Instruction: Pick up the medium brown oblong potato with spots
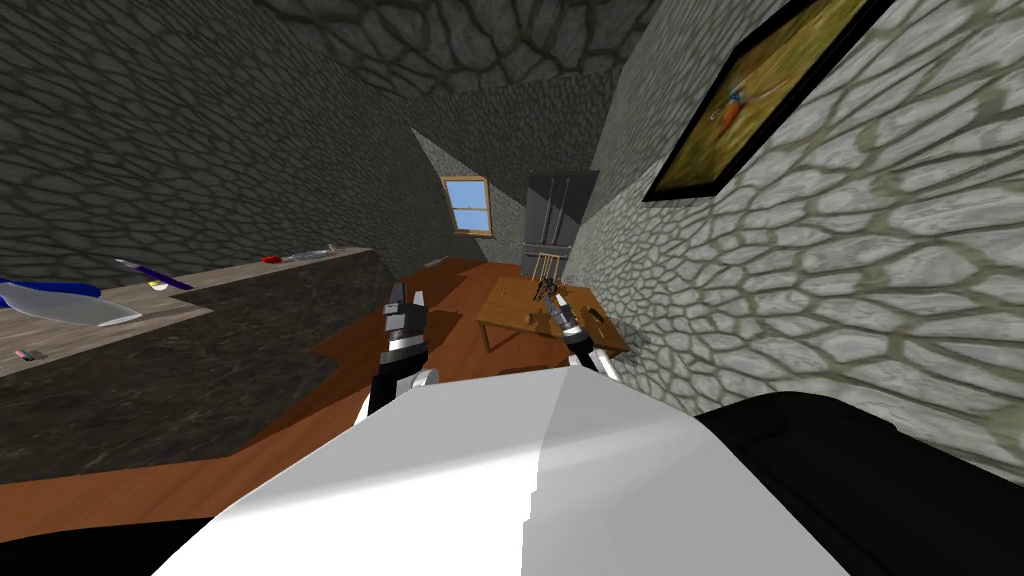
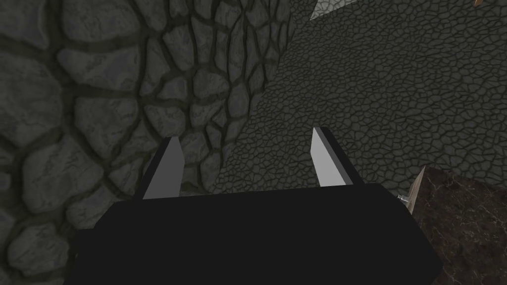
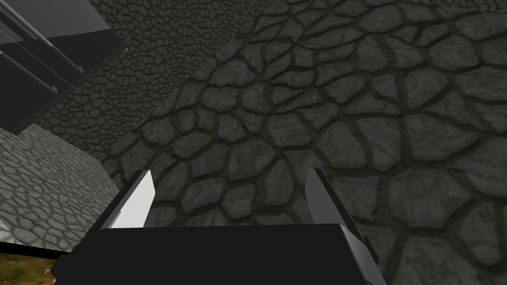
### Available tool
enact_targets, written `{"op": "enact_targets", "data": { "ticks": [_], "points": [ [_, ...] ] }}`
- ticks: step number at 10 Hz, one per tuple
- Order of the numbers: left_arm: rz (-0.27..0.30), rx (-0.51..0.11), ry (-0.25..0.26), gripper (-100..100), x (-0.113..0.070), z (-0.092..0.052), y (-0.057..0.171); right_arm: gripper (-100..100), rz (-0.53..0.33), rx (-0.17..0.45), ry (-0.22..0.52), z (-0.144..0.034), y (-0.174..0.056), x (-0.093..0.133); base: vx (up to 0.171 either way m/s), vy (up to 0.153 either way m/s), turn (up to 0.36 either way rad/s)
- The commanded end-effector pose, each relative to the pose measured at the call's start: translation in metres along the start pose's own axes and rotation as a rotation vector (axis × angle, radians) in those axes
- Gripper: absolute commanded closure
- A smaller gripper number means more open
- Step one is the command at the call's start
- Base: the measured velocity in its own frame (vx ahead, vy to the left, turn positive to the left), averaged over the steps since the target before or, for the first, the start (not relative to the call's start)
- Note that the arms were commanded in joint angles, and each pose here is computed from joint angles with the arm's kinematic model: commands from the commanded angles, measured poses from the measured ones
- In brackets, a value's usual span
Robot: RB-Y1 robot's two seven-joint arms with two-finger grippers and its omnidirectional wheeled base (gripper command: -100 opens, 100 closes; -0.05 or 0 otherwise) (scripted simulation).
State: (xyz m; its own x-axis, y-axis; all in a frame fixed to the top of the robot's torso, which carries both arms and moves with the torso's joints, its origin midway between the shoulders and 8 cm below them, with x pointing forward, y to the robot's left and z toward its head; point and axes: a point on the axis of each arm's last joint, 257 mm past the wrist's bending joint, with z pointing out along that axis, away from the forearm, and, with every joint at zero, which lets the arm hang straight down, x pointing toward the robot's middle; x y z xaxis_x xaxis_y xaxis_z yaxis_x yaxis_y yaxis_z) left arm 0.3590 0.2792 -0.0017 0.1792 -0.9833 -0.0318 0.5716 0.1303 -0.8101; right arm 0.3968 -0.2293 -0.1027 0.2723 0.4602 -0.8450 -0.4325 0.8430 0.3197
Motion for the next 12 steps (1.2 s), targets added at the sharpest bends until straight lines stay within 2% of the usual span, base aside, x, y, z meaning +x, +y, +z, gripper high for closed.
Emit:
{"op": "enact_targets", "data": {
  "ticks": [1,4,6,7,8,9,11,12],
  "points": [
    [0.000,0.000,0.000,0,0.000,0.000,0.000,-100,-0.075,-0.007,0.033,0.001,-0.003,0.008,0.008,-0.050,0.066],
    [0.000,0.000,0.000,0,0.000,0.000,0.000,-100,-0.249,-0.013,0.108,0.000,-0.021,0.031,0.004,-0.059,0.116],
    [0.000,0.000,0.000,0,0.000,0.000,0.000,-100,-0.293,-0.023,0.131,-0.001,-0.020,0.037,0.006,-0.035,0.037],
    [0.000,0.000,0.000,0,0.000,0.000,0.000,-100,-0.373,-0.026,0.165,-0.002,-0.031,0.047,0.002,-0.035,0.114],
    [0.000,0.000,0.000,0,0.000,0.000,0.000,-100,-0.401,-0.033,0.181,-0.003,-0.030,0.052,0.005,-0.042,0.111],
    [0.000,0.000,0.000,0,0.000,0.000,0.000,-100,-0.467,-0.035,0.212,-0.004,-0.041,0.061,0.012,-0.053,0.161],
    [0.000,0.000,0.000,0,0.000,0.000,0.000,-100,-0.512,-0.048,0.236,-0.006,-0.041,0.067,0.007,-0.035,0.048],
    [0.000,0.000,0.000,0,0.000,0.000,0.000,-100,-0.593,-0.056,0.272,-0.008,-0.052,0.078,0.009,-0.023,0.166]
  ]
}}
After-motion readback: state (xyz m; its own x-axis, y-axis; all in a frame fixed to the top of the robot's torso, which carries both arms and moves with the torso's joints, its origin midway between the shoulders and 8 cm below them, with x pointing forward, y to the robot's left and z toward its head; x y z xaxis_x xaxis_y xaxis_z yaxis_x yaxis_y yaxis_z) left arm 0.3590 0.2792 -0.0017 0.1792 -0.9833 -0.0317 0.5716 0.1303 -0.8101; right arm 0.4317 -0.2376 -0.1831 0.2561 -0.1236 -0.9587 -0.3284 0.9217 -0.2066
